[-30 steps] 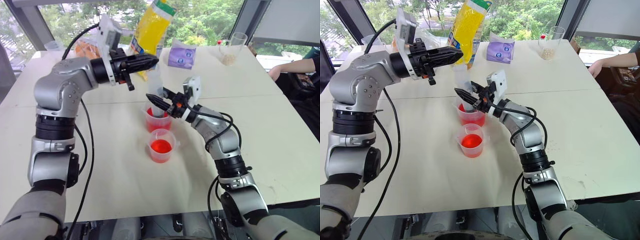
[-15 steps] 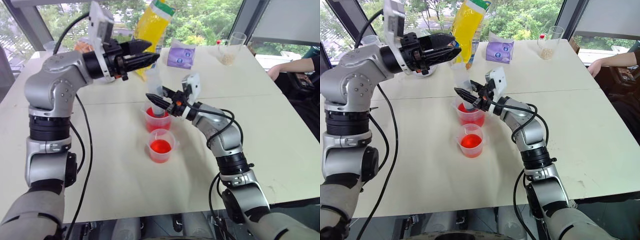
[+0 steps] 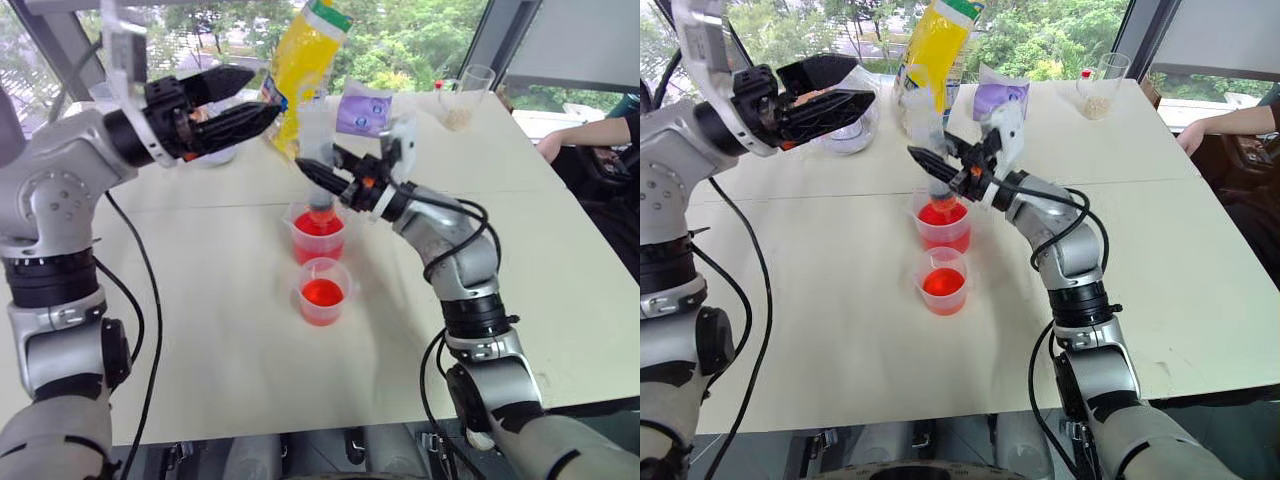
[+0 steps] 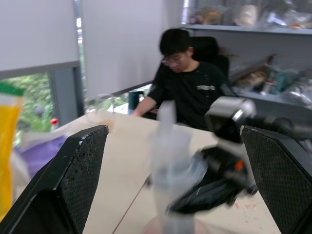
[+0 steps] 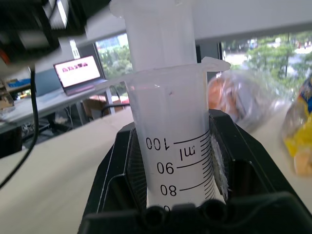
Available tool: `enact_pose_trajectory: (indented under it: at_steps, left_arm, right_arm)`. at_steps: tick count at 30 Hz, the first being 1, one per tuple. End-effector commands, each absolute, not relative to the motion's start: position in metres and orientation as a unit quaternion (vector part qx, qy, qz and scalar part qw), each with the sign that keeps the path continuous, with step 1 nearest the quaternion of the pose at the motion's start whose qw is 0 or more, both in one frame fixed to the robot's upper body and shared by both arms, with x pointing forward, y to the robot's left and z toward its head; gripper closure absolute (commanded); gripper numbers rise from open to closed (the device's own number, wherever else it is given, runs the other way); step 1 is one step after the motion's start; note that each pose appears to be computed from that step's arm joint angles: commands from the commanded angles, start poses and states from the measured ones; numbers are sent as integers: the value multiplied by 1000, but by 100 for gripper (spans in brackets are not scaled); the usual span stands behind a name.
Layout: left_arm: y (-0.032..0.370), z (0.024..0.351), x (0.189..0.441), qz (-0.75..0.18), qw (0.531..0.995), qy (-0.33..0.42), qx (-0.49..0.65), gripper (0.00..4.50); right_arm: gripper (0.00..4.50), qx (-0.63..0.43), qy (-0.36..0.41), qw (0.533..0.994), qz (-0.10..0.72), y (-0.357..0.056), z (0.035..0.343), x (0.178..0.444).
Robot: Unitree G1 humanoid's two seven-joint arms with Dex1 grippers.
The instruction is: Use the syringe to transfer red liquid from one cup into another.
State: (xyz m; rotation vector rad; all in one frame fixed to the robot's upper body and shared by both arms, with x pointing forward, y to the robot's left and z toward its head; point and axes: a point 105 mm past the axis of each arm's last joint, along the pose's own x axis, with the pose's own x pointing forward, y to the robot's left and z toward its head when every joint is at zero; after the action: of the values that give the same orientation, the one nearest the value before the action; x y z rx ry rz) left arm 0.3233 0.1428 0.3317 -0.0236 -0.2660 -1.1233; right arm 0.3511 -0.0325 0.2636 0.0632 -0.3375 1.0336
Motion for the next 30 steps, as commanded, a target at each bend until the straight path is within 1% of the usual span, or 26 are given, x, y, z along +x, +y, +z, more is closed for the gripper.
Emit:
enact_pose_trajectory:
  at_steps: [1, 4, 7, 9, 12, 14, 17, 20, 25, 28, 30]
  left_arm:
    - [148, 344, 314, -529, 835, -150, 0, 2]
    - [147, 343, 314, -531, 834, -147, 1, 2]
    - [145, 342, 315, -536, 831, -146, 2, 2]
    - [143, 343, 314, -540, 829, -147, 2, 2]
    - [140, 346, 313, -551, 822, -147, 0, 2]
    - [138, 346, 311, -558, 817, -145, 0, 2]
    - [134, 348, 305, -576, 804, -146, -5, 2]
    - [123, 347, 294, -608, 782, -137, -18, 2]
    - [112, 339, 283, -639, 760, -114, -31, 2]
    - [106, 332, 288, -629, 770, -102, -34, 2]
    - [101, 327, 289, -632, 768, -90, -40, 2]
  right_arm:
    - [313, 74, -234, 825, 509, -42, 321, 324]
    - [313, 105, -226, 802, 543, -46, 332, 305]
    - [313, 136, -196, 775, 585, -49, 330, 287]
    - [313, 149, -174, 768, 599, -52, 323, 281]
    - [313, 143, -140, 765, 612, -52, 302, 272]
    - [313, 137, -125, 768, 613, -50, 289, 271]
    - [313, 127, -99, 782, 602, -51, 263, 276]
    - [313, 121, -78, 793, 592, -52, 239, 280]
    - [313, 103, -71, 800, 587, -53, 227, 280]
    - [313, 98, -72, 801, 586, -53, 226, 280]
    - [313, 95, -73, 802, 585, -53, 226, 280]
